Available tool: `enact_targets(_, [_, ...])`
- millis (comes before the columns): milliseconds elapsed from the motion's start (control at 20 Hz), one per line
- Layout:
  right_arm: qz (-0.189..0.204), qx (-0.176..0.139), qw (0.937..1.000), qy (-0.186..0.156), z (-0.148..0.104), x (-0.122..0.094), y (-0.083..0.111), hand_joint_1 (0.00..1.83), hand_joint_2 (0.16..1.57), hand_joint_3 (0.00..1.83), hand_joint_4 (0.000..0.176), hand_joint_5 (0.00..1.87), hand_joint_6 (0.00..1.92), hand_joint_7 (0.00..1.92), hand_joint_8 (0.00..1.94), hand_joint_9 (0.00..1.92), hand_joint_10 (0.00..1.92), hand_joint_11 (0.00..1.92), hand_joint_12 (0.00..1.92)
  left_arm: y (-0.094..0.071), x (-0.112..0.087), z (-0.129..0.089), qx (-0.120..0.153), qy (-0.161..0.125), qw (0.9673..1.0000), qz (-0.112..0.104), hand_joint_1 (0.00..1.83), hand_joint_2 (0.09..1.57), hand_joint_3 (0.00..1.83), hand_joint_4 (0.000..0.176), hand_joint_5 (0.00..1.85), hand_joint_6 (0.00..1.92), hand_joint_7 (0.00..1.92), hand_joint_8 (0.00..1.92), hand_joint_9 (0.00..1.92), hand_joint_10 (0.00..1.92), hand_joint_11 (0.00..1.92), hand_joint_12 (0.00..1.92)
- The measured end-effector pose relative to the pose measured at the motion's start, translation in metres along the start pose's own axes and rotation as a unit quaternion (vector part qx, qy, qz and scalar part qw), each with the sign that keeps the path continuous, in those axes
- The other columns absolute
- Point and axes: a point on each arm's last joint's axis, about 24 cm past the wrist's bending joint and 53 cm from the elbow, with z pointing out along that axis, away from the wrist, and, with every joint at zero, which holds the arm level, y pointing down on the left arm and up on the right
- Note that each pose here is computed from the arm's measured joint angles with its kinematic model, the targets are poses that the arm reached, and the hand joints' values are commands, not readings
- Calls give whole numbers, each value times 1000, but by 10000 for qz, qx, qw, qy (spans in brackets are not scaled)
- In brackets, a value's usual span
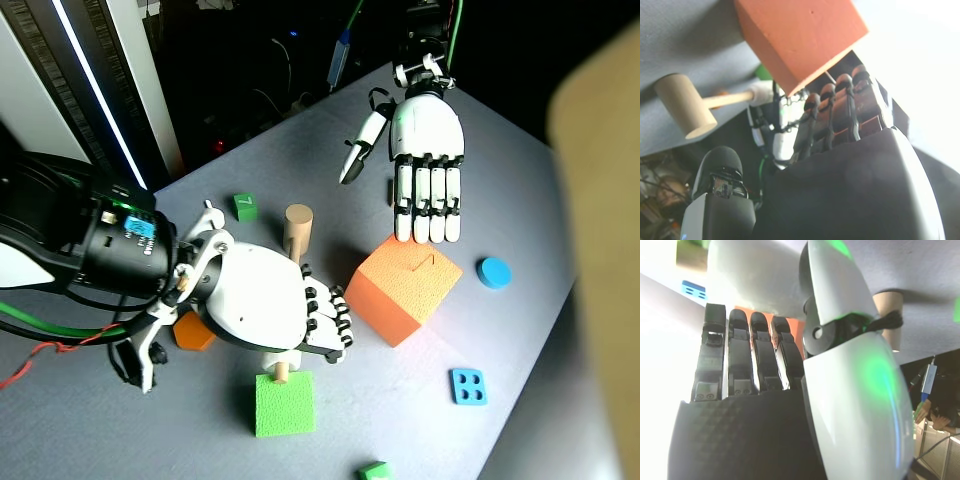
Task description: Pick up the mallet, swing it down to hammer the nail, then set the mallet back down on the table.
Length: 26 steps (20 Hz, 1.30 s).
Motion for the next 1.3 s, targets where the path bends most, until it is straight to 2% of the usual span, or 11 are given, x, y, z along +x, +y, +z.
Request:
enact_targets(100, [21,3,10000,70,3,5,1,1345,1015,2,0,164,0,128,0,143,4,0,780,-2,4,2,31,45,10000,-23,0,1192,4,0,24,5,10,3,0,0,0,0])
enact_targets(350, [149,70,9997,163,11,15,-6,1355,1019,1,0,167,1,142,2,150,2,0,731,-2,4,2,28,33,10000,-43,0,1196,4,0,29,6,17,7,0,0,0,0])
enact_targets(450, [159,84,9997,189,15,18,-8,1307,1005,0,0,193,5,157,2,172,6,0,797,-2,4,2,34,29,10000,-56,0,1198,4,0,15,1,4,0,0,0,0,0])
enact_targets(650, [176,131,9996,198,23,20,-13,1309,1006,0,0,180,2,158,2,168,3,0,789,-1,6,1,15,59,9999,-93,0,1202,5,0,16,1,5,1,0,0,0,0])
enact_targets(750, [174,125,9996,206,24,20,-12,1307,996,0,0,190,4,167,3,176,5,0,801,0,8,1,11,71,9999,-126,0,1205,5,0,26,5,10,3,0,0,0,0])
enact_targets(950, [165,88,9996,232,26,22,-7,1296,1006,2,0,281,13,284,11,285,19,0,995,1,11,-1,-14,113,9998,-153,0,1209,5,0,16,1,11,3,0,0,0,0])
enact_targets(1150, [158,68,9996,237,28,23,-5,1238,1031,6,0,320,6,321,5,331,15,4,1038,2,10,1,-21,81,9998,-204,0,1212,5,0,29,5,23,6,0,0,0,0])
enact_targets(1300, [176,54,9995,239,29,24,-4,1183,1069,11,0,296,1,307,0,318,3,0,990,1,13,2,-7,93,9997,-231,0,1214,4,0,19,1,16,3,0,0,0,0])
